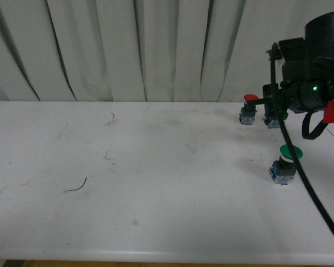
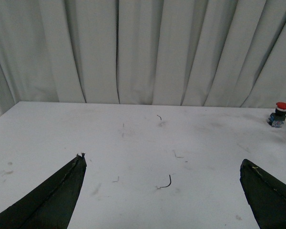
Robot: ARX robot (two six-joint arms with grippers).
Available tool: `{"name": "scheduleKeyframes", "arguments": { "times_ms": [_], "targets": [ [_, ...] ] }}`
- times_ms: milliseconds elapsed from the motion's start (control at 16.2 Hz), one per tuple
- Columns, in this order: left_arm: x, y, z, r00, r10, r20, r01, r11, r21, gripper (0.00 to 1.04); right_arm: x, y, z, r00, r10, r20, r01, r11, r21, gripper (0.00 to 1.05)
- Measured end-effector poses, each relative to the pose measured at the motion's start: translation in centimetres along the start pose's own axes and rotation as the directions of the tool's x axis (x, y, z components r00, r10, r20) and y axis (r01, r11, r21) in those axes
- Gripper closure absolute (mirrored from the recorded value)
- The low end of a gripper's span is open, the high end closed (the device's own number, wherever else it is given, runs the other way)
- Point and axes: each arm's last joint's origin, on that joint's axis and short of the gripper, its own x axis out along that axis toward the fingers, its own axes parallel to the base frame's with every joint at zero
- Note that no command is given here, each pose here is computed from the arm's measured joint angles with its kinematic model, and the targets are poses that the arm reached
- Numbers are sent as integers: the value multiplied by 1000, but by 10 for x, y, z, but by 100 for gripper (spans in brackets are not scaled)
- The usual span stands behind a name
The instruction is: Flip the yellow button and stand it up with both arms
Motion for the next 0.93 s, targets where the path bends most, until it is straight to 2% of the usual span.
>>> {"name": "scheduleKeyframes", "arguments": {
  "times_ms": [185,556,926],
  "targets": [
    [0,0,0,1000,0,0,0,1000,0,7,12,19,-13,998,-23,-63,24,1000,20,70],
    [0,0,0,1000,0,0,0,1000,0,7,25,19,-5,990,-109,-87,116,990,78,70],
    [0,0,0,1000,0,0,0,1000,0,7,29,20,-11,988,-107,-114,117,989,88,70]
  ]
}}
